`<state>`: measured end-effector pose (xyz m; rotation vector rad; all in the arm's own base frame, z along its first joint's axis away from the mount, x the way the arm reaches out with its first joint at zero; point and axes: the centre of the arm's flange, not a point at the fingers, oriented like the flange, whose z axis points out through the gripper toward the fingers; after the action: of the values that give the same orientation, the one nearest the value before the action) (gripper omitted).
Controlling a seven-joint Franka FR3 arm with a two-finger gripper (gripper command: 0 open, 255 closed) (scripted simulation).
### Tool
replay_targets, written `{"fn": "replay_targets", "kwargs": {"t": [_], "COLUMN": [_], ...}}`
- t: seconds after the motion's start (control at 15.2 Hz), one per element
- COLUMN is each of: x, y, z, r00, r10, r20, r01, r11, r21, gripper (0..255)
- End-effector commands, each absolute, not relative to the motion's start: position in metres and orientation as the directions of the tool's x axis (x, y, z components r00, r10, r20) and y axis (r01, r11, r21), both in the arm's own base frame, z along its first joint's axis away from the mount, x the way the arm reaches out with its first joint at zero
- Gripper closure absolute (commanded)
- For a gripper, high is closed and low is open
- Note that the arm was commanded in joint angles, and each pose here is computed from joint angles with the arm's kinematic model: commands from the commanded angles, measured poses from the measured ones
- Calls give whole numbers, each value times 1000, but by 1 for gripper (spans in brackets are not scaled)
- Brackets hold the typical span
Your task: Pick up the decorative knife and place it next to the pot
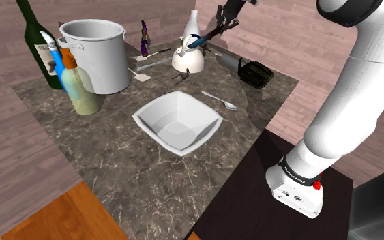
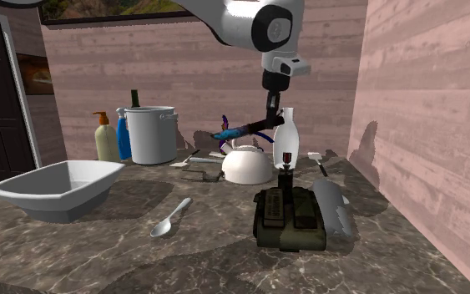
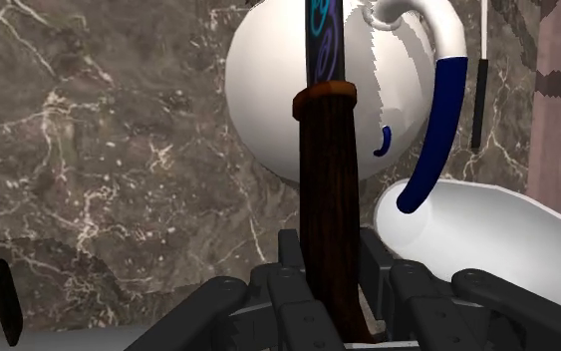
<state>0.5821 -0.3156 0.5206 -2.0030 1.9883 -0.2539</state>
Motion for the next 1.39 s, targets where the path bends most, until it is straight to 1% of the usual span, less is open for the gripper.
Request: {"fn": "replay_targets", "kwargs": {"t": [0.0, 1.32], "x": [582, 582], "y": [-315, -315], "z": [532, 633], "r00": [23, 23], "r10": [-996, -996], "r20": [-89, -89], "r01": [-942, -942], "r11": [9, 9], "r21": [-337, -337], "gripper": [255, 255]}}
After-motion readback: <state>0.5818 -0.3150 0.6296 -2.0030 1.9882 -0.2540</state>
